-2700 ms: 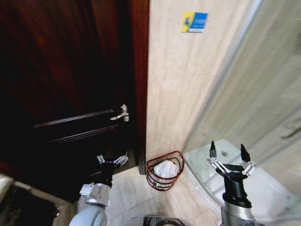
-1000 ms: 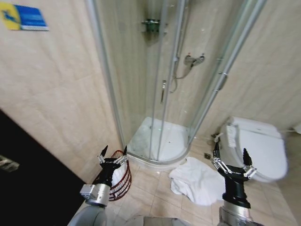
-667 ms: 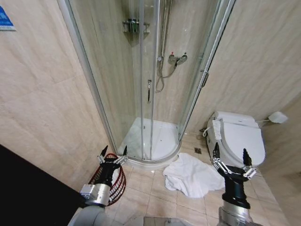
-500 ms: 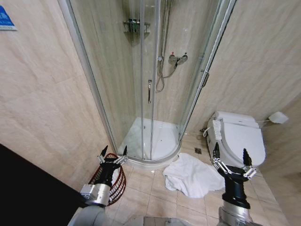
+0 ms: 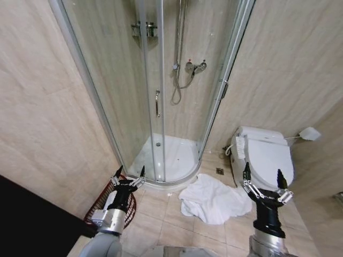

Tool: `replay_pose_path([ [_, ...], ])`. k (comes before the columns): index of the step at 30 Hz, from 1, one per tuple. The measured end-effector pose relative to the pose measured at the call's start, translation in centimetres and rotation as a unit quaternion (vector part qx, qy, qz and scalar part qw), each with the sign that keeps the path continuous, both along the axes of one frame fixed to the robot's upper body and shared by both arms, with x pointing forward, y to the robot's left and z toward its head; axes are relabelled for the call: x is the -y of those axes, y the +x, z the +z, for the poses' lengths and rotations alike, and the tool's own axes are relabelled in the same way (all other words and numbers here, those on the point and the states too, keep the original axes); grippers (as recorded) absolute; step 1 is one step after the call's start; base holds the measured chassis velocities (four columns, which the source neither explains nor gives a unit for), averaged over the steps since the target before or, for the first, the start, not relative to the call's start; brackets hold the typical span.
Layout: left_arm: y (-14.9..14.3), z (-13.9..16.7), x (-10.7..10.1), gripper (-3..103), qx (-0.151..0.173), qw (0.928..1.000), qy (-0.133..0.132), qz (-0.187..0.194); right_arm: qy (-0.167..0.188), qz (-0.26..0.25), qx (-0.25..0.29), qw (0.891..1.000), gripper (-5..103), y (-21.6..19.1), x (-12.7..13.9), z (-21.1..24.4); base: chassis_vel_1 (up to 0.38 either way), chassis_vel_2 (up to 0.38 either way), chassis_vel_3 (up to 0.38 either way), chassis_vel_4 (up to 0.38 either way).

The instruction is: Discard the used towel into the hamper.

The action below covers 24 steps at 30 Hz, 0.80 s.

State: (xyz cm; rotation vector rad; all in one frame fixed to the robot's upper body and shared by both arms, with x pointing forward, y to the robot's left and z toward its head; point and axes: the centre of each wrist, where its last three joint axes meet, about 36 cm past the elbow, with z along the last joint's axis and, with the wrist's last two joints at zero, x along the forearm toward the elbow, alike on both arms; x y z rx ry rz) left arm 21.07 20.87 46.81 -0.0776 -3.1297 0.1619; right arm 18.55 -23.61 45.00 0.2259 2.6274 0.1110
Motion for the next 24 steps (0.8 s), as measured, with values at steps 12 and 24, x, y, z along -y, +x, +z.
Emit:
replay_pose_path([
  [12,0.00,0.00,0.00,100,0.000,1.0000,0.000,0.000,0.000,0.001,0.000,1.000,100,0.01,0.00,-0.10,-0.121,-0.114,0.126,0.122],
  [24,0.00,0.00,0.00,100,0.000,1.0000,0.000,0.000,0.002,0.000,-0.001,1.000,100,-0.01,0.05,-0.31,-0.123,-0.131,0.119,0.129],
])
